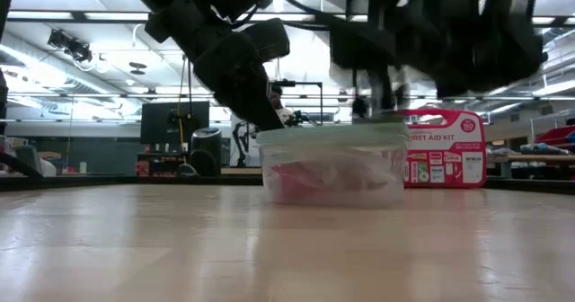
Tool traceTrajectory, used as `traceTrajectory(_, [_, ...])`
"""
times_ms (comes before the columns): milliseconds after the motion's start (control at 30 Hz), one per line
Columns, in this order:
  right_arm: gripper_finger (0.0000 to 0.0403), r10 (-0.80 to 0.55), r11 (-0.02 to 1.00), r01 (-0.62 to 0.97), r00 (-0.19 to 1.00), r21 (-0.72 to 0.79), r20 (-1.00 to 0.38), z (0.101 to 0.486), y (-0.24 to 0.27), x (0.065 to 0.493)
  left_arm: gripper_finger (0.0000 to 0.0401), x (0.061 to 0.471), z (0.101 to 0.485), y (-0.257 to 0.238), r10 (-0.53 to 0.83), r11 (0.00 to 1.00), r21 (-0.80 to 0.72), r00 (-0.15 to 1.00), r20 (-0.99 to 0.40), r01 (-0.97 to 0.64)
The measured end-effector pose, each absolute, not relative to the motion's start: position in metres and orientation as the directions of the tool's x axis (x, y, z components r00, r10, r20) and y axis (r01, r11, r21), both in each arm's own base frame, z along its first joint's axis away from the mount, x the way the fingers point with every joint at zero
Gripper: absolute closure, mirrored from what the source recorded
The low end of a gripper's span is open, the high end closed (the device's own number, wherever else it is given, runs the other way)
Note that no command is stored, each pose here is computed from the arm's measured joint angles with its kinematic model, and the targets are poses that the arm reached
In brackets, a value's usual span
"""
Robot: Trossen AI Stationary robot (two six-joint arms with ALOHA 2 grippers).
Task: Roll bandage
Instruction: Close the transparent food container lid
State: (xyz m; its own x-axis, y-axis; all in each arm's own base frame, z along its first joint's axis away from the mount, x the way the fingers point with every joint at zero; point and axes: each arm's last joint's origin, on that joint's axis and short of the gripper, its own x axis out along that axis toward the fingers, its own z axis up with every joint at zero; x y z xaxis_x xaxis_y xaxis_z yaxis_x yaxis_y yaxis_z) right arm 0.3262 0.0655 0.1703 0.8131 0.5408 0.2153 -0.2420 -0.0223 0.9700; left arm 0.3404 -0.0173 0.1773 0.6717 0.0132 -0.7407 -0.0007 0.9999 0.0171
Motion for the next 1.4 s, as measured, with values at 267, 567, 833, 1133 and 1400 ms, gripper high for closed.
traceTrajectory(267, [0.0254,0.533,-0.054,-0.182,0.826,0.982,0.183,0.141,0.054,0.326,0.0401,0.342,0.180,-0.020,-0.006,1.000,0.009,0.671,-0.741,0.019])
traceTrajectory(567, [0.0254,0.573,-0.087,-0.316,0.760,0.945,0.307,0.185,0.063,0.318,0.0401,0.343,0.183,-0.020,-0.005,0.999,0.020,0.657,-0.754,0.030])
traceTrajectory(833, [0.0254,0.546,-0.038,-0.206,0.815,0.978,0.193,0.163,0.041,0.311,0.0401,0.343,0.183,-0.022,-0.004,0.999,0.027,0.659,-0.752,0.036])
traceTrajectory(1133, [0.0254,0.517,-0.016,-0.111,0.850,0.994,0.104,0.143,0.005,0.295,0.0401,0.343,0.183,-0.022,-0.004,1.000,-0.007,0.660,-0.751,-0.002])
traceTrajectory(1400, [0.0254,0.555,0.029,-0.106,0.829,0.994,0.072,0.141,-0.035,0.291,0.0401,0.344,0.184,-0.035,-0.036,0.999,-0.052,0.679,-0.734,-0.002])
